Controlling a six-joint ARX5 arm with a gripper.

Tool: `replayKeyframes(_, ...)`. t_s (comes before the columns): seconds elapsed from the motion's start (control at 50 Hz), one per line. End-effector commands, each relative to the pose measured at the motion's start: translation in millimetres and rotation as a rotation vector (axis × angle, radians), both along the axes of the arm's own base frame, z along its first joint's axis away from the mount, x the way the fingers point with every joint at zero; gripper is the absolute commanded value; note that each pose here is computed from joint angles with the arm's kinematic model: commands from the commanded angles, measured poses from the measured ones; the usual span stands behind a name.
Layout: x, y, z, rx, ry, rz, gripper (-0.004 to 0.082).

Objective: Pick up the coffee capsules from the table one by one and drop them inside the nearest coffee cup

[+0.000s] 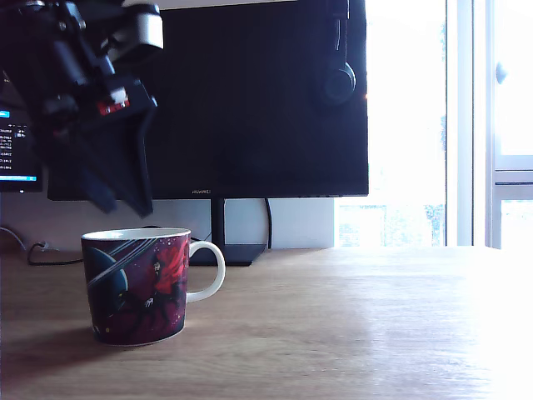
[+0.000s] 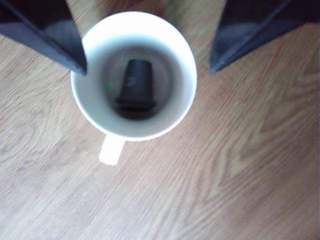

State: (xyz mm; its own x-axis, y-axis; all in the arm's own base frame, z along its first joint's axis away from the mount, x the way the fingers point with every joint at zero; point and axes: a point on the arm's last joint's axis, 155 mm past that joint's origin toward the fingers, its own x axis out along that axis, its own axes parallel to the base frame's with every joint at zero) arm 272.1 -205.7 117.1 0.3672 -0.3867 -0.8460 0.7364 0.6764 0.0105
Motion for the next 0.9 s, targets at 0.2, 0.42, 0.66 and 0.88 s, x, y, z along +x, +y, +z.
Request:
replayKeyframes(0.2, 7.3, -13.8, 43.6, -0.163, -0.112, -0.025, -0.0019)
replayKeyframes(0.42, 14.7, -5.6, 41.9, -0.255, -0.160, -0.003, -0.0019)
replayKeyframes(0.66, 23.7, 22.6, 38.5, -0.351, -0.236, 0.126, -0.0019)
replayKeyframes(0.88, 18.0, 56.1, 28.6, -0.404, -0.286, 0.249, -0.0019)
